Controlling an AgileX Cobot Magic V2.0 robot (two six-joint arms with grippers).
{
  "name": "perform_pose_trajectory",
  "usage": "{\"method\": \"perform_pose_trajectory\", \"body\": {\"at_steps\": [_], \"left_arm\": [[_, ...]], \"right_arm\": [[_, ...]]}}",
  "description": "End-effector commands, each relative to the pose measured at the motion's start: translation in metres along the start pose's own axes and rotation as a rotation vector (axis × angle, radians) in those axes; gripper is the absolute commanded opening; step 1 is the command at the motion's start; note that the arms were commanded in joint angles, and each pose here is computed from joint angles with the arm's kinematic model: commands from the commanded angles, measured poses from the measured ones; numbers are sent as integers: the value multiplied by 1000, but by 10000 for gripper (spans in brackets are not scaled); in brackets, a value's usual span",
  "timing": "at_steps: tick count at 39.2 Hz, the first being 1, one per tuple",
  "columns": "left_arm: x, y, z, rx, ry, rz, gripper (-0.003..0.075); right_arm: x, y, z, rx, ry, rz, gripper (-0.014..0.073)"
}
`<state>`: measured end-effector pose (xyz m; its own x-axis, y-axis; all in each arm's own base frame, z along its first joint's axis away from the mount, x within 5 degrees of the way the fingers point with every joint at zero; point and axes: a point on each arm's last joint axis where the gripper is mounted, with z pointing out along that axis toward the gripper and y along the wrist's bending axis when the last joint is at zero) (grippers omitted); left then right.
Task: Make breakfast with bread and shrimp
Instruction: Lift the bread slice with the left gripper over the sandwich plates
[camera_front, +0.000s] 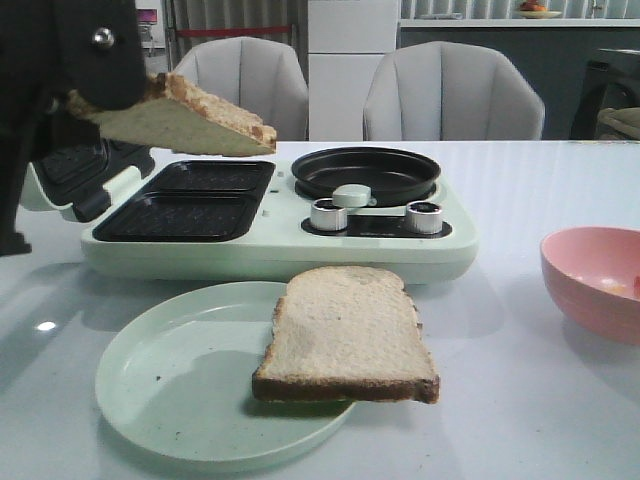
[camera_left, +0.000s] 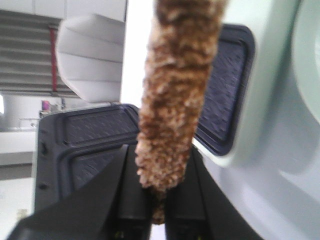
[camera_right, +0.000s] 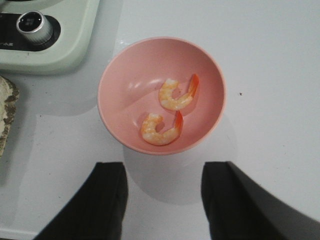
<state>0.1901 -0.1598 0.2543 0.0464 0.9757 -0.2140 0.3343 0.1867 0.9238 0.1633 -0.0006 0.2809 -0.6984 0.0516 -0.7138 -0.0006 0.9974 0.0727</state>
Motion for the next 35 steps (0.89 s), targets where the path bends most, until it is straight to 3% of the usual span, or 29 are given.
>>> {"method": "perform_pose_trajectory", "body": {"at_steps": [1, 14, 35], "left_arm": [[-6, 30, 8, -128, -17, 12, 99], [-10, 65, 76, -143, 62, -39, 99], [-9, 81, 202, -198, 205, -95, 99]], "right_arm": [[-14, 1, -7, 1, -89, -9, 457], [-14, 1, -7, 1, -89, -9, 457], [-14, 1, -7, 1, -89, -9, 457]]}}
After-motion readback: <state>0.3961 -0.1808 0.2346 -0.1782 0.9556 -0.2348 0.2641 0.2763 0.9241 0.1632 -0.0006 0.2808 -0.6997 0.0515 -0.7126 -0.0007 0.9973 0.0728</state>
